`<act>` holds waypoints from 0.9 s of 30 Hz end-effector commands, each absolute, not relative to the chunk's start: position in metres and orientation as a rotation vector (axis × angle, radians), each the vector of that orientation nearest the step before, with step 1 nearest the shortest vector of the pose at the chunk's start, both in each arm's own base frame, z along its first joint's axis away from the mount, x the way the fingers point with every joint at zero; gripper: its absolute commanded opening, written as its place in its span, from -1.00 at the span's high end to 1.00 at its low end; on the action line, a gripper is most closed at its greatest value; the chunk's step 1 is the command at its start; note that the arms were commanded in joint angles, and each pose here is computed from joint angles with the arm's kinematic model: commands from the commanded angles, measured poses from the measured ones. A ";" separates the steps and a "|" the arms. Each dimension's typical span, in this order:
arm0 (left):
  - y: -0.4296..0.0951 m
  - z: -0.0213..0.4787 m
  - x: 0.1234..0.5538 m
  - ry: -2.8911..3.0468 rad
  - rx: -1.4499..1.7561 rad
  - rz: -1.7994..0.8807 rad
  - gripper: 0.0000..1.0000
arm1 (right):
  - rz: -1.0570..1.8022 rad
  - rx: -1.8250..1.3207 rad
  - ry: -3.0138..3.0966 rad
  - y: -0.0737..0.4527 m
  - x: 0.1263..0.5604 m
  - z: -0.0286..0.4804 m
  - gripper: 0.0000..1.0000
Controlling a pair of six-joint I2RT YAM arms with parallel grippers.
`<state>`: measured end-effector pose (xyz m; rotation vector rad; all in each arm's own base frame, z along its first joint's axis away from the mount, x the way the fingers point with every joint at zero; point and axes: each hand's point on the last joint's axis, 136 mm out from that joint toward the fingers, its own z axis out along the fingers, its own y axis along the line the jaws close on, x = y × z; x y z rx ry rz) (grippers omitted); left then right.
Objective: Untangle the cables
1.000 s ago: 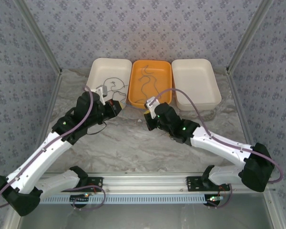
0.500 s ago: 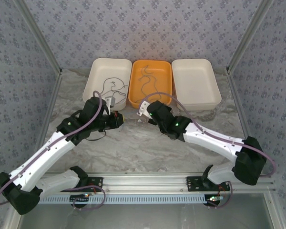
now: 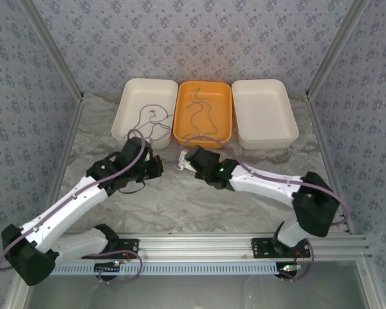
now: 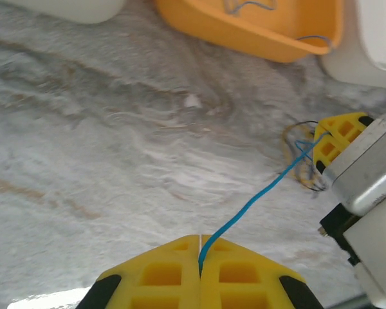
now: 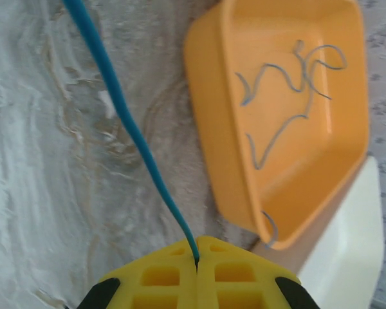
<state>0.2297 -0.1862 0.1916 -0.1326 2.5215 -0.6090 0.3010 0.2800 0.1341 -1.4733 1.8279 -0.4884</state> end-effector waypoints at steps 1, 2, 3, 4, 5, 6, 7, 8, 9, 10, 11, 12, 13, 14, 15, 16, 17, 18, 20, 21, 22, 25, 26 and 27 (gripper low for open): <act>-0.149 0.174 0.221 2.521 -0.278 -0.441 1.00 | -0.526 -1.431 1.905 0.289 0.311 0.105 1.00; -0.146 0.168 0.218 2.527 -0.293 -0.432 1.00 | -0.530 -1.436 1.924 0.295 0.312 0.093 1.00; -0.143 0.164 0.216 2.533 -0.301 -0.424 1.00 | -0.512 -1.442 1.942 0.302 0.311 0.084 1.00; -0.142 0.159 0.214 2.541 -0.309 -0.418 1.00 | -0.478 -1.444 1.962 0.310 0.308 0.074 1.00; -0.142 0.155 0.212 2.550 -0.310 -0.418 1.00 | -0.422 -1.451 1.993 0.318 0.303 0.063 0.95; -0.142 0.151 0.211 2.557 -0.313 -0.419 1.00 | -0.369 -1.456 2.020 0.324 0.297 0.057 0.80; -0.142 0.147 0.210 2.566 -0.315 -0.421 1.00 | -0.307 -1.461 2.046 0.331 0.290 0.053 0.60; -0.143 0.145 0.209 2.570 -0.316 -0.425 1.00 | -0.237 -1.474 2.065 0.338 0.280 0.052 0.37; -0.143 0.143 0.208 2.572 -0.318 -0.425 1.00 | -0.181 -1.468 2.075 0.345 0.273 0.054 0.18; -0.142 0.143 0.208 2.569 -0.322 -0.425 1.00 | -0.131 -1.446 2.093 0.347 0.266 0.059 0.01; -0.141 0.142 0.208 2.568 -0.327 -0.423 1.00 | -0.063 -1.427 2.112 0.350 0.258 0.065 -0.14; -0.140 0.142 0.208 2.562 -0.330 -0.421 1.00 | -0.002 -1.403 2.131 0.352 0.251 0.071 -0.20; -0.139 0.143 0.207 2.555 -0.336 -0.420 1.00 | 0.066 -1.352 2.145 0.353 0.244 0.081 -0.24; -0.139 0.144 0.208 2.544 -0.340 -0.425 1.00 | 0.127 -1.295 2.158 0.352 0.239 0.092 -0.27; -0.139 0.145 0.208 2.539 -0.344 -0.430 1.00 | 0.185 -1.241 2.173 0.351 0.234 0.099 -0.30; -0.139 0.145 0.208 2.536 -0.347 -0.434 1.00 | 0.246 -1.169 2.196 0.348 0.231 0.107 -0.32; -0.140 0.144 0.208 2.534 -0.348 -0.439 1.00 | 0.310 -1.087 2.216 0.346 0.228 0.116 -0.32; -0.142 0.144 0.208 2.533 -0.347 -0.449 1.00 | 0.374 -1.025 2.236 0.346 0.225 0.120 -0.29; -0.144 0.144 0.209 2.528 -0.349 -0.461 1.00 | 0.484 -0.844 2.267 0.343 0.223 0.130 -0.24; -0.145 0.145 0.209 2.527 -0.346 -0.464 1.00 | 0.511 -0.759 2.289 0.340 0.223 0.130 -0.24; -0.145 0.145 0.209 2.525 -0.346 -0.464 1.00 | 0.518 -0.639 2.322 0.333 0.227 0.128 -0.24; -0.146 0.149 0.208 2.514 -0.343 -0.470 1.00 | 0.513 -0.307 2.438 0.314 0.229 0.106 -0.18; -0.146 0.150 0.208 2.512 -0.343 -0.472 1.00 | 0.493 -0.225 2.476 0.310 0.227 0.097 -0.13; -0.146 0.151 0.208 2.510 -0.342 -0.474 1.00 | 0.455 -0.152 2.506 0.305 0.226 0.090 -0.08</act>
